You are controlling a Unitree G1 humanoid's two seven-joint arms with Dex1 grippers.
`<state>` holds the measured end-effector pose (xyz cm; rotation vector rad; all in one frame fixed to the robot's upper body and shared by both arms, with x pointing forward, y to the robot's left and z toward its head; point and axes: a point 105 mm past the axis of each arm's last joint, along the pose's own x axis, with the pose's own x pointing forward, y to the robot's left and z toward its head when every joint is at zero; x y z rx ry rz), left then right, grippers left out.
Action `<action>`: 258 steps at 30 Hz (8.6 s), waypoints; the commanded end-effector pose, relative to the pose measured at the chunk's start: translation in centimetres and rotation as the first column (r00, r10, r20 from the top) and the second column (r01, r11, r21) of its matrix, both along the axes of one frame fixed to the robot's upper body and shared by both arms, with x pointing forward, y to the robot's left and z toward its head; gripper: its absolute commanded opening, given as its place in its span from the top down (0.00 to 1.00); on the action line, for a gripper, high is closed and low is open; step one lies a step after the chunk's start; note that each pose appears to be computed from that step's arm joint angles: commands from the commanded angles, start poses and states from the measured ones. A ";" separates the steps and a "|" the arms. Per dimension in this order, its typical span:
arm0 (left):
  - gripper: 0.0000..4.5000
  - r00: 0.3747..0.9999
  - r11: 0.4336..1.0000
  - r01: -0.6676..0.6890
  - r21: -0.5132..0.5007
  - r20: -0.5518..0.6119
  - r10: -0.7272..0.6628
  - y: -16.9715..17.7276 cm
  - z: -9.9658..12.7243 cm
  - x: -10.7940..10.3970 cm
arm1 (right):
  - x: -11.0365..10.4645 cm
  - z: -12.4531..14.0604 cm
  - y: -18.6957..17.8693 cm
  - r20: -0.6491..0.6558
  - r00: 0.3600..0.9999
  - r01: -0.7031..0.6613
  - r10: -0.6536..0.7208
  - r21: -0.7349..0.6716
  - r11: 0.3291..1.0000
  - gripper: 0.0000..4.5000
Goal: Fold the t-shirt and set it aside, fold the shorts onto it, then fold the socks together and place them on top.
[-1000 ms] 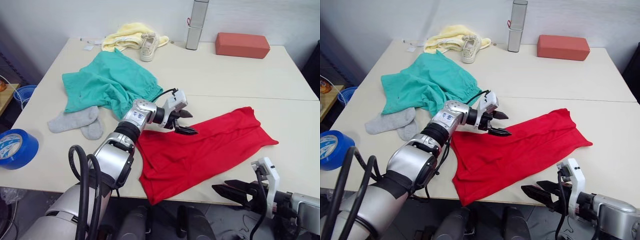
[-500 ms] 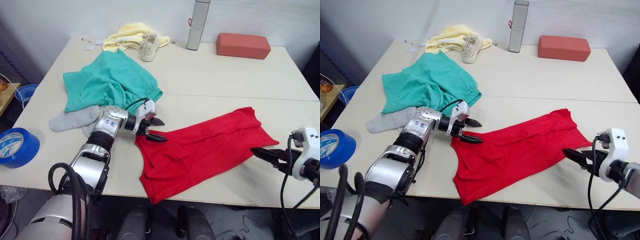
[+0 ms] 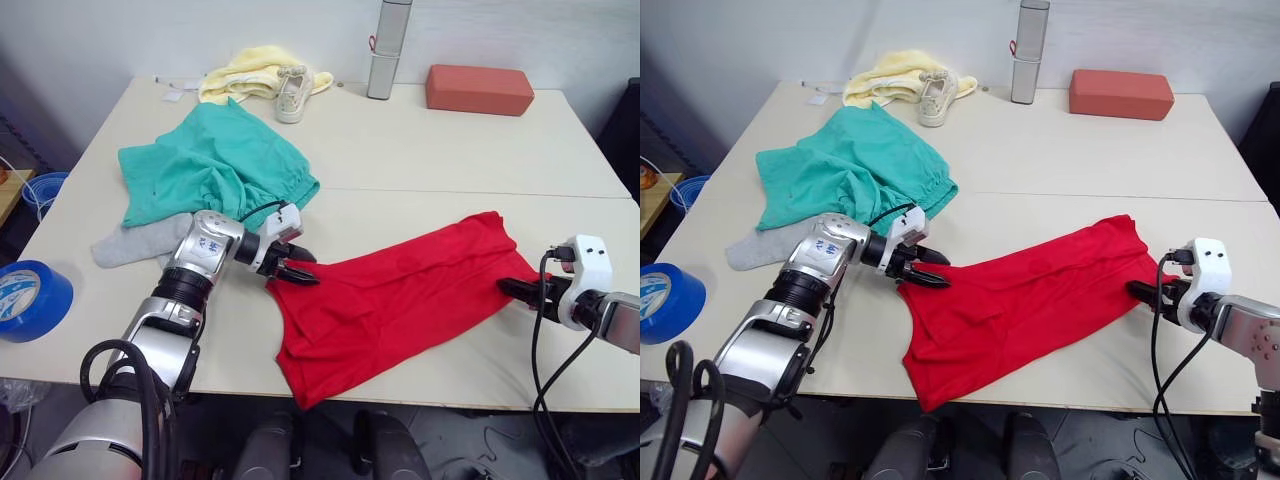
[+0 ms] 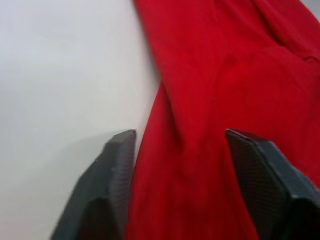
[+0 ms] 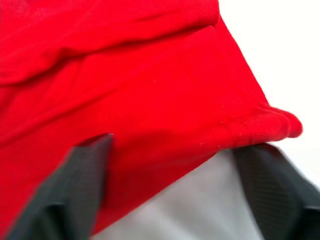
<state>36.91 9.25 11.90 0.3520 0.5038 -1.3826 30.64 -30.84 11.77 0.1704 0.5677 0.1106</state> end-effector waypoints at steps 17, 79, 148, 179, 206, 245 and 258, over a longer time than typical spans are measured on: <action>1.00 0.979 0.986 -0.127 -0.108 -0.175 0.107 0.1 -1.4 -6.9 | 6.6 3.9 -0.1 0.218 0.968 -0.089 0.121 -0.152 0.984 1.00; 0.00 0.977 0.969 -0.192 -0.154 -0.124 0.173 -13.1 2.7 2.4 | -14.5 -2.2 13.2 -0.155 0.849 -0.453 0.505 0.278 0.847 0.00; 0.69 0.687 0.611 -0.702 -0.365 -0.121 0.717 -2.0 0.7 -0.4 | -5.1 0.3 7.7 -0.076 0.854 -0.497 0.515 0.177 0.850 0.85; 0.00 0.391 0.826 0.509 0.242 0.790 -0.472 -3.4 -2.3 -7.6 | -7.4 -5.0 6.0 -0.130 -0.066 -0.619 0.989 -0.772 -0.143 0.00; 0.00 0.449 0.733 0.661 0.161 0.698 -0.558 -5.1 -5.5 -11.8 | -9.1 -5.0 12.6 0.016 -0.263 -0.509 0.965 -0.852 -0.124 0.00; 1.00 0.718 0.812 0.576 -0.094 0.533 -0.448 -0.1 -3.4 -18.1 | -13.8 -2.3 14.1 0.140 -0.280 -0.708 0.950 -0.698 -0.106 1.00; 1.00 0.807 0.826 0.532 -0.185 0.405 -0.430 0.4 -2.3 -19.4 | -16.2 -1.1 14.3 0.238 -0.182 -0.915 0.954 -0.397 -0.075 1.00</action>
